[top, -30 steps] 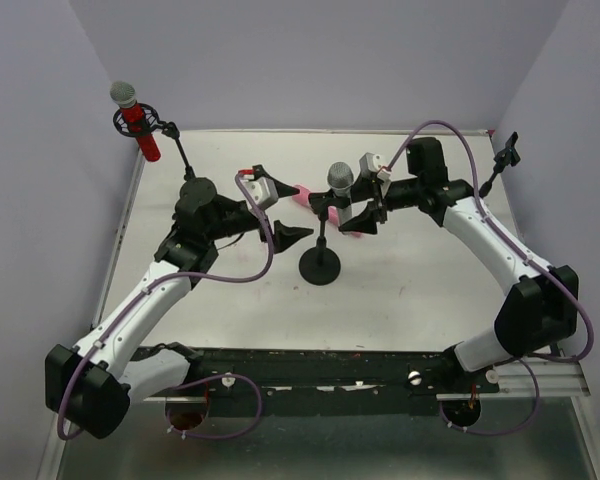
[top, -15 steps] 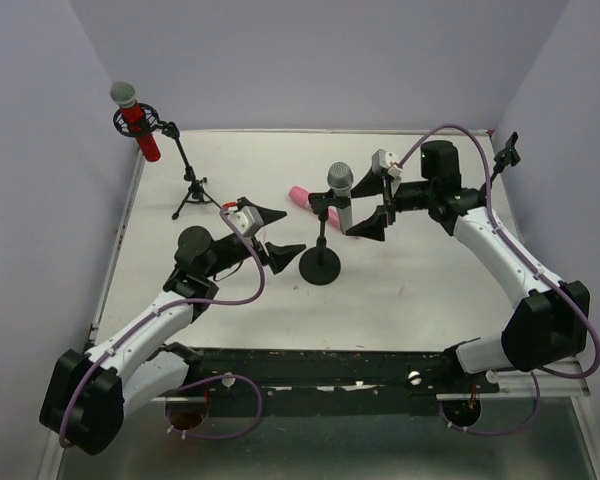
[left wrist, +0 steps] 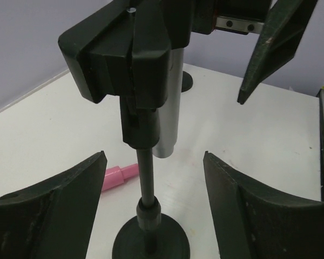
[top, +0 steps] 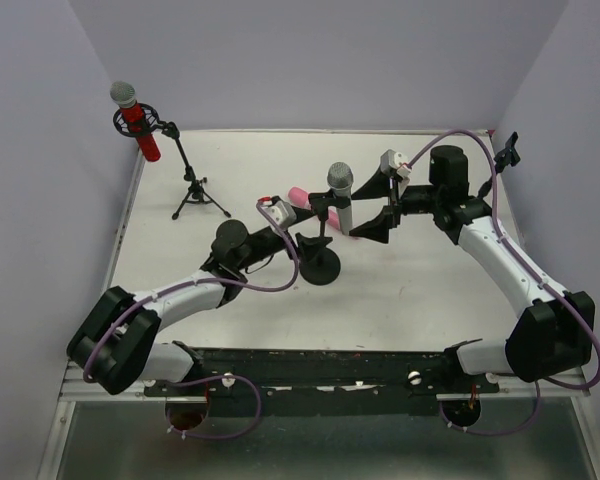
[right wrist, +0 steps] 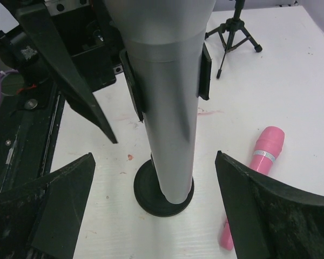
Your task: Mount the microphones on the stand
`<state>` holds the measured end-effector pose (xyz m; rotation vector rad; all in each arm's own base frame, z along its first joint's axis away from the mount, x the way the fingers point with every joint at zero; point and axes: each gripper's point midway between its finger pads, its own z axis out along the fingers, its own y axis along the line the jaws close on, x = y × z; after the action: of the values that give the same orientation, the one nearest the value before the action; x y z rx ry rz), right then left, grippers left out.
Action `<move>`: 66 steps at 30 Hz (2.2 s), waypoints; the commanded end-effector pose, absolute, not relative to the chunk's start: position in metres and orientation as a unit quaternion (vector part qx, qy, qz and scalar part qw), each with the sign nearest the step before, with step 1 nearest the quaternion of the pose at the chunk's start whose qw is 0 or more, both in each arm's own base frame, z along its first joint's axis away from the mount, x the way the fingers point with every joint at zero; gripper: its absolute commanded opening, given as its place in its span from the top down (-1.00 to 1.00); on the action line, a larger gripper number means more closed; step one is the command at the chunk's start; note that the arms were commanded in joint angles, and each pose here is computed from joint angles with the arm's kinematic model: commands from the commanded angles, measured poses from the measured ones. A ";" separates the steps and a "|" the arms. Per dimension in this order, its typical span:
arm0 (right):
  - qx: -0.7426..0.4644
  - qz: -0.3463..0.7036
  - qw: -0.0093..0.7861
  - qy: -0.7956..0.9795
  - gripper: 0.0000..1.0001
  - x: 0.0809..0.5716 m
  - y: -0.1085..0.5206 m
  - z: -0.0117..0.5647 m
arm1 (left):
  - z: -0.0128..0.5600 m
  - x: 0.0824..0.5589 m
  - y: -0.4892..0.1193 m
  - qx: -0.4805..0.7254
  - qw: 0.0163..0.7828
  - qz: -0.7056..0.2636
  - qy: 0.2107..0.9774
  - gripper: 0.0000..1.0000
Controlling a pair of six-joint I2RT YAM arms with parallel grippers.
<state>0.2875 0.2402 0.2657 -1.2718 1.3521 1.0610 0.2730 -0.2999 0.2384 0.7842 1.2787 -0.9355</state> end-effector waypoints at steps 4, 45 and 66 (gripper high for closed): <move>-0.522 0.446 0.483 0.543 -1.00 0.283 0.241 0.270 | 0.248 0.305 -0.310 0.335 0.671 -0.371 0.547 -0.28; -0.517 0.447 0.473 0.556 -1.00 0.289 0.241 0.256 | 0.306 0.470 -0.148 0.193 0.774 -0.218 0.563 1.00; -0.510 0.454 0.458 0.569 -1.00 0.294 0.243 0.241 | 0.265 0.471 -0.135 0.162 0.743 -0.225 0.609 -0.09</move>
<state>0.2947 0.2427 0.2485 -1.2578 1.3942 1.0991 0.4859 -0.1384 0.2324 0.3660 1.4222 -0.4822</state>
